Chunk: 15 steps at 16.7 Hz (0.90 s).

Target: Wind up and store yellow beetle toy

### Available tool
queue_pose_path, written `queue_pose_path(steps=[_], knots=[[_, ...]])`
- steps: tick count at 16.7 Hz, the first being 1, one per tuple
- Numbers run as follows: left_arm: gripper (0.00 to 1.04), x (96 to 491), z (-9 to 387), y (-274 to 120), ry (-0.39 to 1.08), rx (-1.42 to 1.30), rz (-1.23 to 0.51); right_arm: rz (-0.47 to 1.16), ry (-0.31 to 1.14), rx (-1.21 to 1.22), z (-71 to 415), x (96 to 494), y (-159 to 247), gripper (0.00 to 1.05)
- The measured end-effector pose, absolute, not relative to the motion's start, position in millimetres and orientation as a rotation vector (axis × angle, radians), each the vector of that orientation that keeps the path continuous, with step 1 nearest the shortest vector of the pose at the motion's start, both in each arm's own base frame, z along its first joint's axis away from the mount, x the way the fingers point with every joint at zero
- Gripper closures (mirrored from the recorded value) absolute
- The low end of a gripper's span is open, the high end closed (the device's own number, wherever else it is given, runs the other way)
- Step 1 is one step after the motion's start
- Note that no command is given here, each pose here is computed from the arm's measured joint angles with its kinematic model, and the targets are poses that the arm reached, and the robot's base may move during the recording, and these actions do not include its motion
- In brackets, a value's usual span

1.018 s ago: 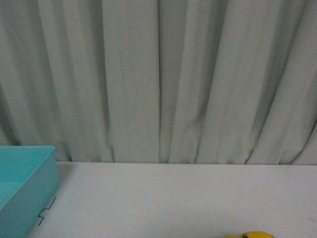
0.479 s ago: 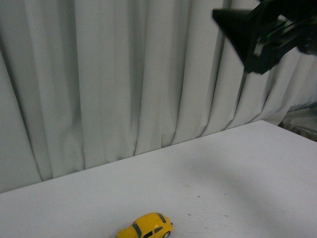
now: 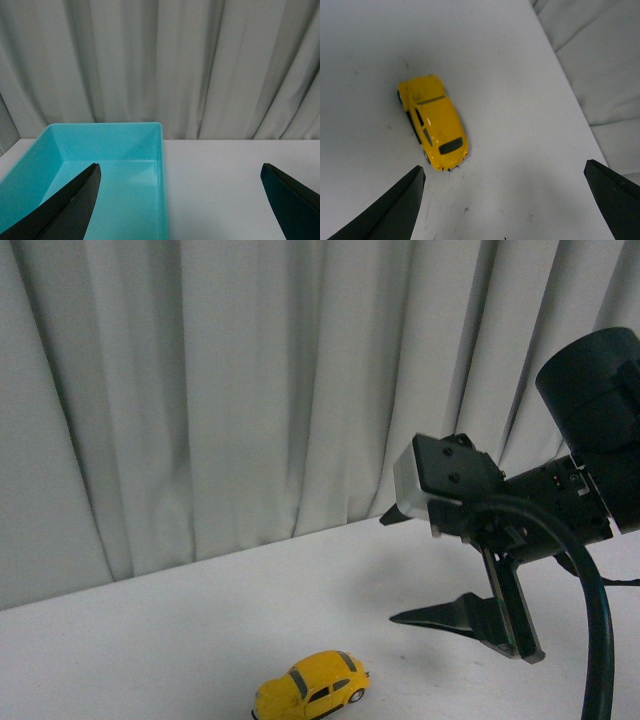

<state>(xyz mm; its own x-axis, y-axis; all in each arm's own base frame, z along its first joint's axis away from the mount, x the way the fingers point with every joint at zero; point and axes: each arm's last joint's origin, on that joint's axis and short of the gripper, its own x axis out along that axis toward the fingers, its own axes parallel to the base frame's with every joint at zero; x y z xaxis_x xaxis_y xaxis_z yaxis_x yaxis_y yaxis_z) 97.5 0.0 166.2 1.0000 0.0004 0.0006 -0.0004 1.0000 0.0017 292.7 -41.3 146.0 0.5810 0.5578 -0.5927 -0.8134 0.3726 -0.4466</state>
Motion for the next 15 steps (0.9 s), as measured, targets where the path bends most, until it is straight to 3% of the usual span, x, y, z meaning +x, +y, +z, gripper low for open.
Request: queue_pose_path(steps=[3, 10, 15], knots=[[0.07, 97, 166, 0, -0.001, 0.002, 0.000, 1.041, 0.405, -0.947, 135, 317, -40, 0.06], [0.07, 97, 166, 0, -0.001, 0.002, 0.000, 1.276, 0.532, -1.039, 112, 371, -2, 0.06], [0.07, 97, 166, 0, -0.001, 0.002, 0.000, 1.419, 0.638, -1.045, 95, 369, 33, 0.06]])
